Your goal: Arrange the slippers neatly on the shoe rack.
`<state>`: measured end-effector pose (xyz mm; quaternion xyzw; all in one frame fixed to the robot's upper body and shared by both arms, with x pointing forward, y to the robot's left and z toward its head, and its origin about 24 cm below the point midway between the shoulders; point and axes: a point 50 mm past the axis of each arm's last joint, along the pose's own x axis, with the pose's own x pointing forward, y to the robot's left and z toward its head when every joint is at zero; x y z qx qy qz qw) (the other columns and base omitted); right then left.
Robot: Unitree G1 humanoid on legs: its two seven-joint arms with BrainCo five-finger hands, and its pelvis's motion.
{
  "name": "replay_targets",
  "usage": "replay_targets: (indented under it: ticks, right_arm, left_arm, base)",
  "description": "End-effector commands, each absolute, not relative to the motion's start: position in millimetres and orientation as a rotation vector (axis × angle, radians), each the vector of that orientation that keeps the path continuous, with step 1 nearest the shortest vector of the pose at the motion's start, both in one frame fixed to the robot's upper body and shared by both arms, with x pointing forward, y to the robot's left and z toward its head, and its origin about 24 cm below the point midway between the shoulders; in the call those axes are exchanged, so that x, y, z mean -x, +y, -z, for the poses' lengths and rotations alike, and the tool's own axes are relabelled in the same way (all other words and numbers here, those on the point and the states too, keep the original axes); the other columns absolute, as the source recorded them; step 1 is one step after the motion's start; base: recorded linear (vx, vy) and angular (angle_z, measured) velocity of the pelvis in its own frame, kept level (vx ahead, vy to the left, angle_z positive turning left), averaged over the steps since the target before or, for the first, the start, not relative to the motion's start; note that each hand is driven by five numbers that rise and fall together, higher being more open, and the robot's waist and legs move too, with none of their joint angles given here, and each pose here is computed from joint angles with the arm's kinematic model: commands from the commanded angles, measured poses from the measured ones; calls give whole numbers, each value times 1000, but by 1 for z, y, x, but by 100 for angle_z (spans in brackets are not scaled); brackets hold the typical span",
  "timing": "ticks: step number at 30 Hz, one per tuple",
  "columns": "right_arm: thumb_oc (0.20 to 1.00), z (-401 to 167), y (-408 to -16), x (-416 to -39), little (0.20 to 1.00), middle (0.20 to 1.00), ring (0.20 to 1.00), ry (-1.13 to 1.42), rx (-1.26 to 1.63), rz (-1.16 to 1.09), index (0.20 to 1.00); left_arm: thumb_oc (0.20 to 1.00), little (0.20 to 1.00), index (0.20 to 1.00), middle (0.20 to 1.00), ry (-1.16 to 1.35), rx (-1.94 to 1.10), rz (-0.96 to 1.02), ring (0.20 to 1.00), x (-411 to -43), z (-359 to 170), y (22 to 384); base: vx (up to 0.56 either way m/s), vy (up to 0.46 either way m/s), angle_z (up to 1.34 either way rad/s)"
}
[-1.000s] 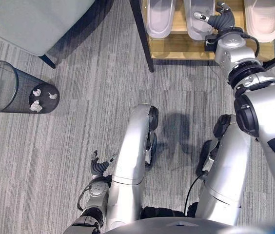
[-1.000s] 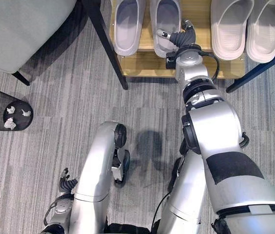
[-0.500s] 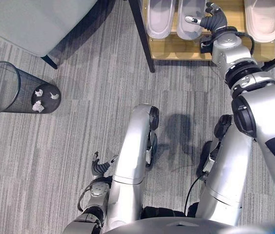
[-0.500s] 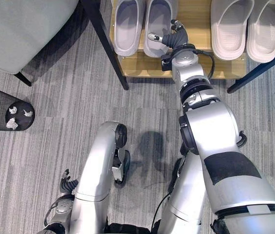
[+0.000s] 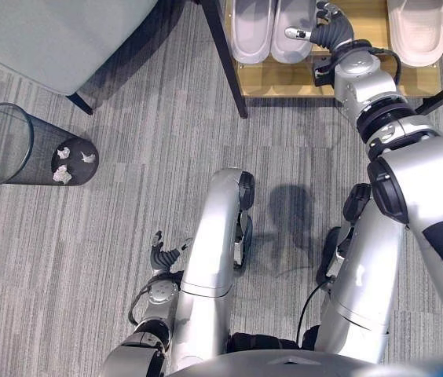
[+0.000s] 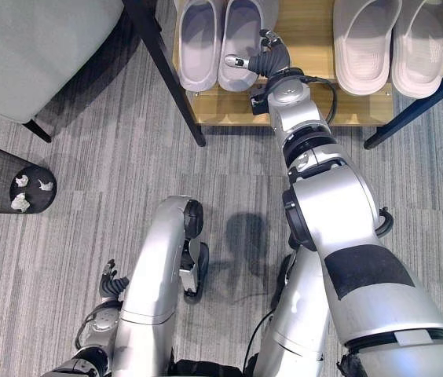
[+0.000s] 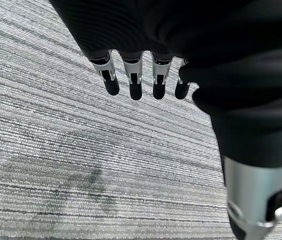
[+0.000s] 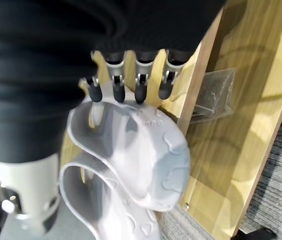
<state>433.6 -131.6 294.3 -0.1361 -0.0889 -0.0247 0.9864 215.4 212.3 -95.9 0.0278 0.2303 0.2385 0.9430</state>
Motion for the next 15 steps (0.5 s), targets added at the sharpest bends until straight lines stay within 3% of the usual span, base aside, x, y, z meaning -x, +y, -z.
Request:
replay_targets:
  ticks: [1,8,15]
  right_arm:
    - [1000,-340,-108,-424,1000,1000,1000,-373,255,94,1000]
    - [1000,-359,-116,-417,1000,1000,1000,-492,216,220,1000]
    - [1000,-373,-87,-404,1000,1000,1000,-649,302,34,1000]
  left_arm:
    - [1000,1000,1000,1000,417,-74,-428,1000,-222,91,198]
    - [1000,1000,1000,1000,450,-33,-440,1000,-224,93,195]
    - [1000,1000,1000,1000,391,20,-505,1000,-234,82,207]
  base:
    - [0,0,0]
    - [-1,0,0]
    - [-8,-10,-1]
